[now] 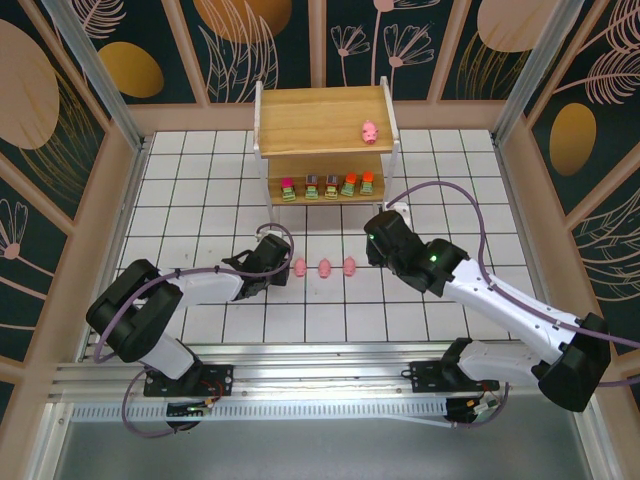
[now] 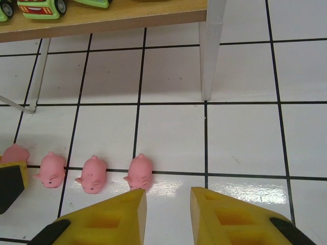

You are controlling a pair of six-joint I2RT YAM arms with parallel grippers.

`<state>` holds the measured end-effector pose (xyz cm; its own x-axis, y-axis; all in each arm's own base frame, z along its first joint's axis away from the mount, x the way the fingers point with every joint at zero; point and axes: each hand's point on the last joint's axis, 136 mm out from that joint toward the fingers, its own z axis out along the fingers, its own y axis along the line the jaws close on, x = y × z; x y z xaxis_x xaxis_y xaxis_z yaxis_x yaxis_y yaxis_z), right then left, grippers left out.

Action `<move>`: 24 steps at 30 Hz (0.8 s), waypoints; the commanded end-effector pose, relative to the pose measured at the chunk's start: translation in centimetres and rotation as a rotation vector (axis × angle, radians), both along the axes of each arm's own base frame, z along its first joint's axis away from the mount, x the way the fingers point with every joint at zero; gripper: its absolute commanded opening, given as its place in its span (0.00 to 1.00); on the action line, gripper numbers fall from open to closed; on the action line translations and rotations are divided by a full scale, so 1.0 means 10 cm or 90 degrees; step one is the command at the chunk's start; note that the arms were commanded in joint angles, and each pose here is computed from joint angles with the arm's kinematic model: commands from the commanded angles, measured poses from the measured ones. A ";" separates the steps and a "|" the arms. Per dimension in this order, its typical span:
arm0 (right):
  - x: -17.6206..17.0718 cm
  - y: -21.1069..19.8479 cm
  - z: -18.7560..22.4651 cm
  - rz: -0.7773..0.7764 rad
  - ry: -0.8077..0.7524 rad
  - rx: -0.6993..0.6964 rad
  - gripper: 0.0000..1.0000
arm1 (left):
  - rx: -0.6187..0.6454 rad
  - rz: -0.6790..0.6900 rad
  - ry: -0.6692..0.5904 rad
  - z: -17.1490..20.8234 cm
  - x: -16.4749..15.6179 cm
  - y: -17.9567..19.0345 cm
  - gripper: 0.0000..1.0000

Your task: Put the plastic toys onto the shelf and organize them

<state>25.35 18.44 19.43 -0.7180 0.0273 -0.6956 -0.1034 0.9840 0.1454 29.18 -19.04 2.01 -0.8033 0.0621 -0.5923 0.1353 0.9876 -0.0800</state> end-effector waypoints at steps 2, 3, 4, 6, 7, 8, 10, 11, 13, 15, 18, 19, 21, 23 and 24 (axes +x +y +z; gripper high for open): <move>-0.03 -0.01 0.00 -0.006 -0.003 0.015 0.28 | 0.001 0.017 -0.011 0.09 0.07 0.02 0.40; -0.03 -0.01 0.00 -0.005 -0.003 0.016 0.28 | 0.002 0.018 -0.012 0.10 0.07 0.03 0.39; -0.03 -0.01 -0.01 -0.005 -0.003 0.016 0.28 | 0.003 0.018 -0.013 0.11 0.07 0.03 0.39; -0.03 -0.01 -0.01 -0.004 -0.003 0.017 0.27 | 0.003 0.019 -0.015 0.14 0.07 0.04 0.37; -0.03 0.00 -0.02 -0.004 -0.003 0.018 0.27 | 0.003 0.019 -0.017 0.16 0.07 0.04 0.37; -0.03 -0.01 -0.02 -0.004 -0.004 0.018 0.27 | 0.003 0.020 -0.018 0.18 0.07 0.05 0.36; -0.03 -0.01 -0.02 -0.003 -0.004 0.020 0.27 | 0.004 0.021 -0.021 0.21 0.07 0.06 0.35; -0.04 -0.01 -0.03 -0.003 -0.004 0.021 0.26 | 0.004 0.022 -0.022 0.22 0.07 0.06 0.34; -0.04 -0.01 -0.03 -0.003 -0.006 0.022 0.26 | 0.005 0.021 -0.024 0.25 0.07 0.07 0.34; -0.05 -0.02 -0.03 -0.004 -0.007 0.024 0.26 | 0.005 0.021 -0.026 0.27 0.06 0.07 0.34; -0.06 -0.03 -0.05 -0.004 -0.008 0.025 0.26 | 0.004 0.023 -0.030 0.34 0.06 0.09 0.34; -0.06 -0.04 -0.05 -0.003 -0.009 0.025 0.26 | 0.003 0.022 -0.033 0.37 0.05 0.09 0.34; -0.06 -0.04 -0.05 -0.003 -0.011 0.027 0.26 | 0.000 0.025 -0.040 0.44 0.05 0.11 0.34; -0.07 -0.05 -0.07 -0.001 -0.011 0.028 0.26 | -0.004 0.027 -0.050 0.55 0.05 0.11 0.34; -0.07 -0.04 -0.07 0.000 -0.012 0.029 0.26 | -0.007 0.027 -0.055 0.60 0.05 0.11 0.34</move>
<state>24.71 18.01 18.75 -0.7145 0.0361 -0.6987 -0.1117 0.9800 0.1649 29.17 -18.36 5.84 -0.7734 0.0424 -0.6325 0.1222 0.9890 -0.0831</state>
